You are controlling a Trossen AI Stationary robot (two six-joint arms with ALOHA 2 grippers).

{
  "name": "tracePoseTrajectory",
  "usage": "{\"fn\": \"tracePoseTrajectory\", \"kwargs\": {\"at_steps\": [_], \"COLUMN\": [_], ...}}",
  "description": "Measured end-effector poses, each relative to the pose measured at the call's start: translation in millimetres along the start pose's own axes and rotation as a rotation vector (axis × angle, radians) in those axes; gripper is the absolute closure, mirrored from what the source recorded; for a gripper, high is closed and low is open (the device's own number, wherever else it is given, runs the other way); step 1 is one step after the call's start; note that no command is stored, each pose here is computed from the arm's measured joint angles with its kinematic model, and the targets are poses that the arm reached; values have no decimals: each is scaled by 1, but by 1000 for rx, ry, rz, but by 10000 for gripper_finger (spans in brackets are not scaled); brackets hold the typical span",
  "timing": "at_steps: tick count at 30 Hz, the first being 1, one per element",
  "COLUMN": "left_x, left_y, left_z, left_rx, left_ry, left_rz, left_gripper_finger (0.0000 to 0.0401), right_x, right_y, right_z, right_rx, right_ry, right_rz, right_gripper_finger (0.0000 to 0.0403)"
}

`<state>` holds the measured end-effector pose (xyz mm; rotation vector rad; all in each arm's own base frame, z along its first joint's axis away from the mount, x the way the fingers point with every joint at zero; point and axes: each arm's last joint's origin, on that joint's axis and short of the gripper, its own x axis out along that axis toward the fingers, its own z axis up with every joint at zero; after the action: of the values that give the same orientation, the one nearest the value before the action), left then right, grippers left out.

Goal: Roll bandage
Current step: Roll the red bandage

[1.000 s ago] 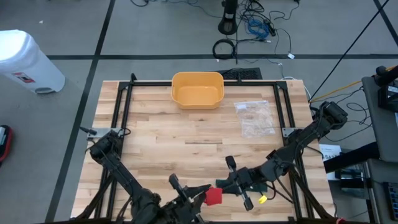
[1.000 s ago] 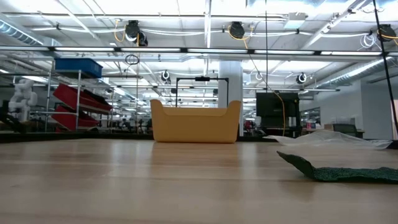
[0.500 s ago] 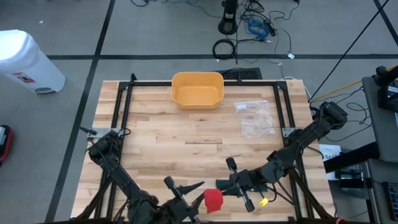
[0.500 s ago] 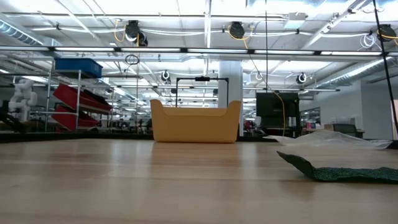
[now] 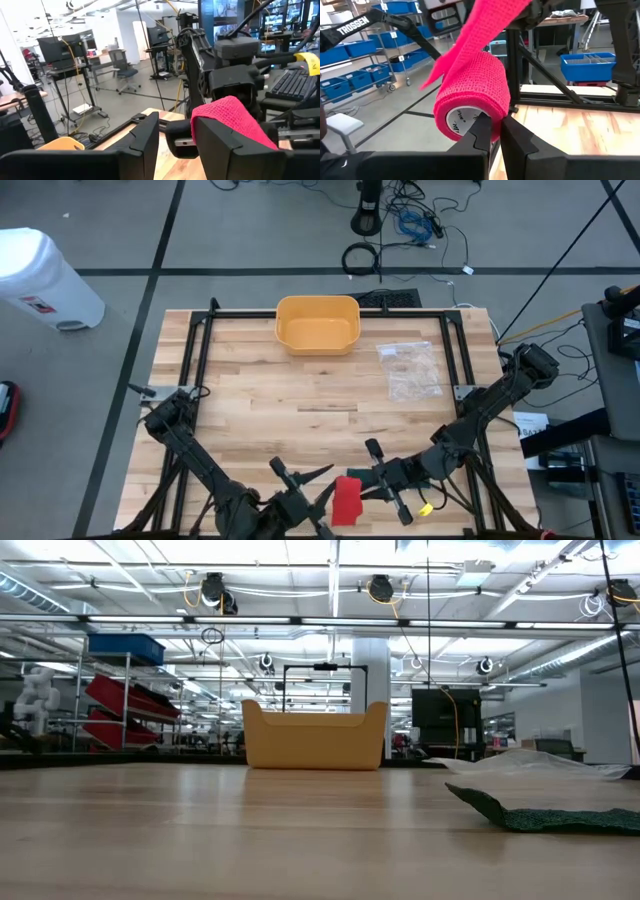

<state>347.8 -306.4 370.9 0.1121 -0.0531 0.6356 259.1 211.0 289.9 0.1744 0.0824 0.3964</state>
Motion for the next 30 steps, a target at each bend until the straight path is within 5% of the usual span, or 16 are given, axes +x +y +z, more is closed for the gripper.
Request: {"fn": "tracePoseTrajectory", "kwargs": {"at_steps": [15,30], "left_x": [7,10], "left_y": [3,-1], "left_z": [-2,-6], "left_rx": [-37,-24], "left_ry": [39,16], "left_rz": [76,19], "left_gripper_finger": [275,275], "right_x": [-2,0], "right_y": [10,20], "right_z": [-7,-13], "right_rx": [8,-13], "right_ry": [43,38], "right_rz": [47,87], "right_gripper_finger": [385,385]}}
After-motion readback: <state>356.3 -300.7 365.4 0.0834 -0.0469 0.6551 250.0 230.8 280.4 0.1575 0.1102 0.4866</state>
